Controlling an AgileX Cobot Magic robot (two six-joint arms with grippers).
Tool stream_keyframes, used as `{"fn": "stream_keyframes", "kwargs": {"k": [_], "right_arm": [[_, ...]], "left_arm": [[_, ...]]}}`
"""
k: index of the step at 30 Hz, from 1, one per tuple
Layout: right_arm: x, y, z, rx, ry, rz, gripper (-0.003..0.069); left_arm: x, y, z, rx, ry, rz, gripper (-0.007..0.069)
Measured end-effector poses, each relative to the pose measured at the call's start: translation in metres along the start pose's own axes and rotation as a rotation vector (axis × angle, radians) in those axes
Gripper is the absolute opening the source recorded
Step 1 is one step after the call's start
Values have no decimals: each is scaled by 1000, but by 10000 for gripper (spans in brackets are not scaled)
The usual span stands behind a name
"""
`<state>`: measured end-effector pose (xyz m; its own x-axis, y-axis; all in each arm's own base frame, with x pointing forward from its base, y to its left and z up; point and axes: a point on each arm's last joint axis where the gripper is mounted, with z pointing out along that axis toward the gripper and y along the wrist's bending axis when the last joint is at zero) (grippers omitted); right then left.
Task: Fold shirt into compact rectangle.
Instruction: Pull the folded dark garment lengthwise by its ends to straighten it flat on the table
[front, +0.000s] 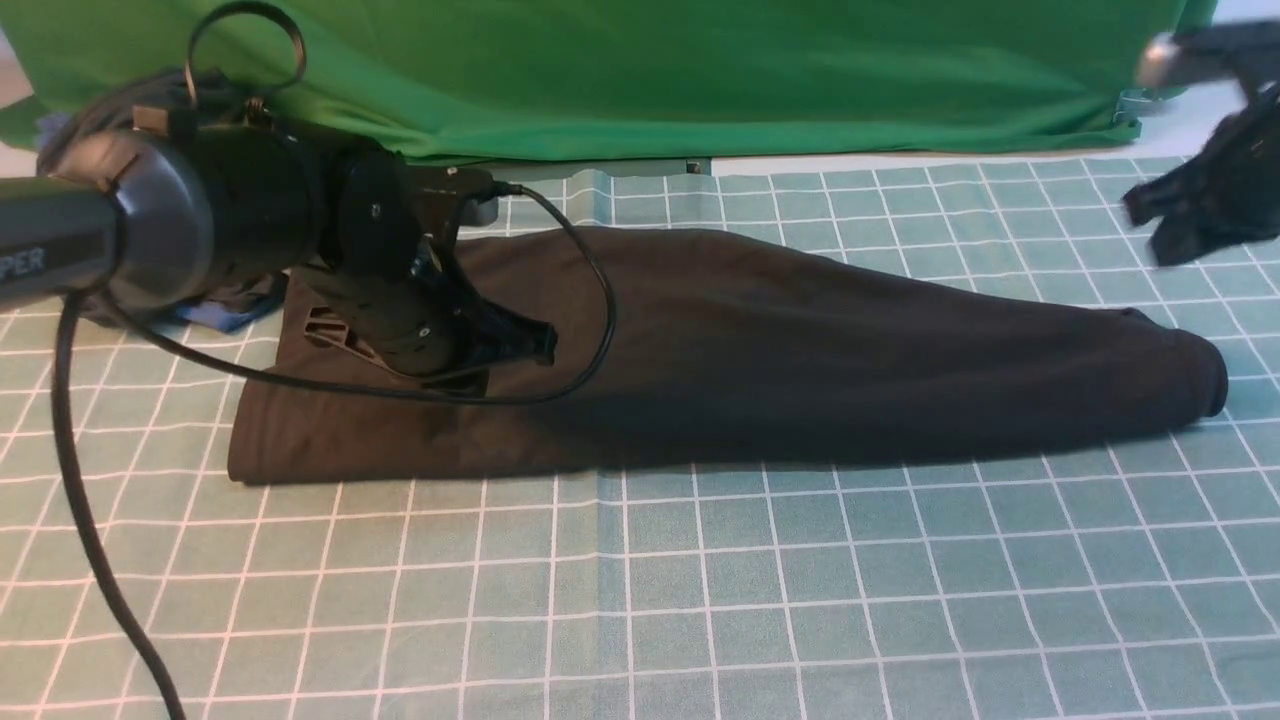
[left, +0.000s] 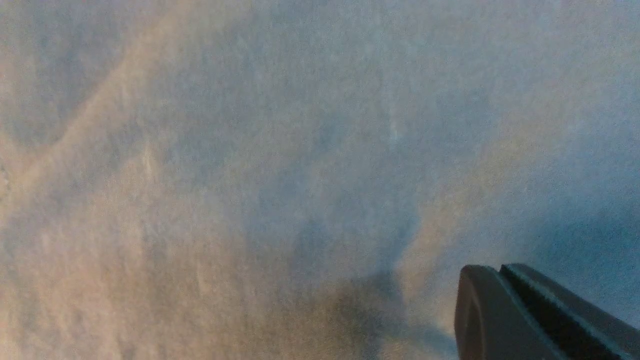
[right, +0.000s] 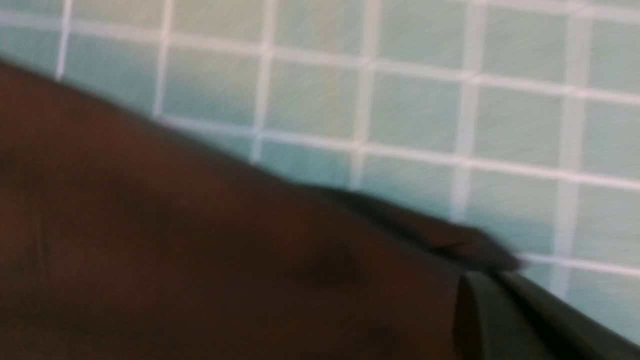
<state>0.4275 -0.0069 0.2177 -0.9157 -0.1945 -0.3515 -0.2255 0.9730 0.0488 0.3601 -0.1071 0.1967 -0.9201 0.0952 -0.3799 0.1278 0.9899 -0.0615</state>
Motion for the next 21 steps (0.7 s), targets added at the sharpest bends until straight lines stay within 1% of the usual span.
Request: {"fn": "stream_keyframes", "kwargs": {"k": [3,6,8,11,13,17,21], "right_arm": [[5,6,28,-32,81,-15,24],[8,6,46,-27,119,-13,28],[9,1,56,14,125,4,29],[8,-5,60,81,106,22,33],[8,-8,59,111,100,23,38],[6,-16,43,165,83,27,44],[5,-21,-2,202,34,30,47]], "left_arm": [[0,0,1,1,-1,-1,11],[1,0,8,-1,15,-5,11],[4,1,19,-13,45,-11,11],[10,3,33,-37,106,-9,11],[11,5,32,-57,116,-10,11],[11,13,6,-138,125,3,11],[8,24,-48,-215,43,-9,11]]}}
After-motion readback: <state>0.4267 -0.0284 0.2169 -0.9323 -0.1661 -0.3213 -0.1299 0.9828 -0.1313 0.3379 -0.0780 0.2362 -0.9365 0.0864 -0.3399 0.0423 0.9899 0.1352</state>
